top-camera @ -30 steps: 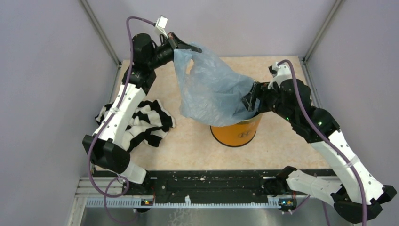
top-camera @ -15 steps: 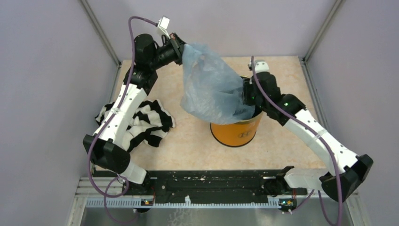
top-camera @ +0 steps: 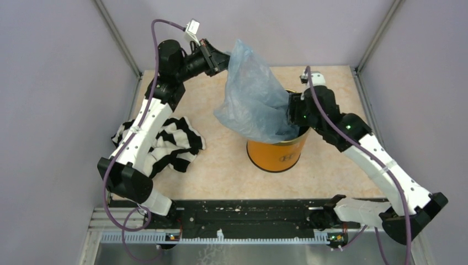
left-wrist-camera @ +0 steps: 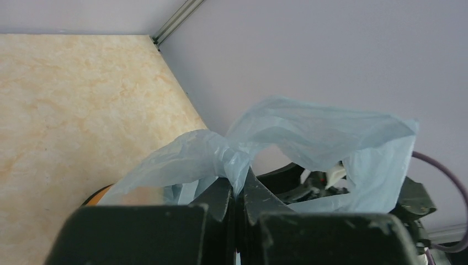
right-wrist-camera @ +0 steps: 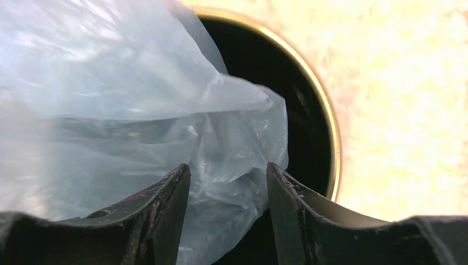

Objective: Put the trash bags into the trash bin

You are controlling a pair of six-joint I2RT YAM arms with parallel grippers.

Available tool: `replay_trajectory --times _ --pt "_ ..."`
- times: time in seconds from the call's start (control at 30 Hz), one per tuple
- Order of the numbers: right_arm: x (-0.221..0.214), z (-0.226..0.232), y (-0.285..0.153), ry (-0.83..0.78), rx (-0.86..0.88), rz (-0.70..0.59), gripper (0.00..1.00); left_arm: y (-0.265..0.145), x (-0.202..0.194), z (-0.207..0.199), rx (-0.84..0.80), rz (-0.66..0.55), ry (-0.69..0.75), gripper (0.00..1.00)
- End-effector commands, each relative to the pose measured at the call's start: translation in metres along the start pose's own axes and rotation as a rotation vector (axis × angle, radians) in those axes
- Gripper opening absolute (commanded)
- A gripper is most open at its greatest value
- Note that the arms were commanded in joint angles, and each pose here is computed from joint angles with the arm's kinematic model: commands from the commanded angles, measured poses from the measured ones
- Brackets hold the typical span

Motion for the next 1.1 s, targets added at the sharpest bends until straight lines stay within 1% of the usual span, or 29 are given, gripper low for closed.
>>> replay_trajectory --times 0.0,0.13,0.27,0.43,0.57,0.67,0.73,0.83,0.9,1.07 --pt "0.037 -0.002 -0.051 0.057 0.091 -0.150 0.57 0.001 0.003 -0.007 -0.027 -0.021 0.043 0.00" --pt "0.045 0.005 -0.071 0.012 0.240 -0.226 0.67 0.004 0.002 -0.007 -0.027 -0.017 0.041 0.00" --pt "0.051 0.023 -0.088 -0.073 0.468 -0.306 0.77 0.006 0.001 -0.006 -0.025 -0.012 0.040 0.00" --pt "0.064 0.043 -0.093 -0.151 0.639 -0.338 0.88 0.008 -0.001 -0.007 -0.025 -0.007 0.039 0.00" --pt "0.072 0.063 -0.084 -0.210 0.715 -0.329 0.91 0.009 -0.002 -0.007 -0.023 -0.005 0.038 0.00" --pt "0.074 0.080 -0.079 -0.271 0.728 -0.319 0.91 0.010 -0.002 -0.009 -0.026 -0.004 0.041 0.00" --pt "0.074 0.088 -0.073 -0.295 0.705 -0.310 0.91 0.011 -0.002 -0.010 -0.025 -0.001 0.040 0.00" --pt "0.074 0.091 -0.065 -0.301 0.675 -0.282 0.82 0.012 -0.001 -0.011 -0.028 0.002 0.042 0.00" --pt "0.073 0.089 -0.064 -0.295 0.655 -0.286 0.71 0.012 -0.001 -0.012 -0.031 0.003 0.046 0.00" --pt "0.070 0.076 -0.067 -0.261 0.578 -0.295 0.17 0.014 0.000 -0.013 -0.034 0.008 0.046 0.00"
Point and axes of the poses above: each gripper's point midway between its finger pads, its own y axis out along the fingers, its own z axis along the line the jaws close on, x = y × z, the point moved 7 cm from there along -y, back along the fingers, and after that the axes turned 1 degree about -y, right-handed, at the moved point
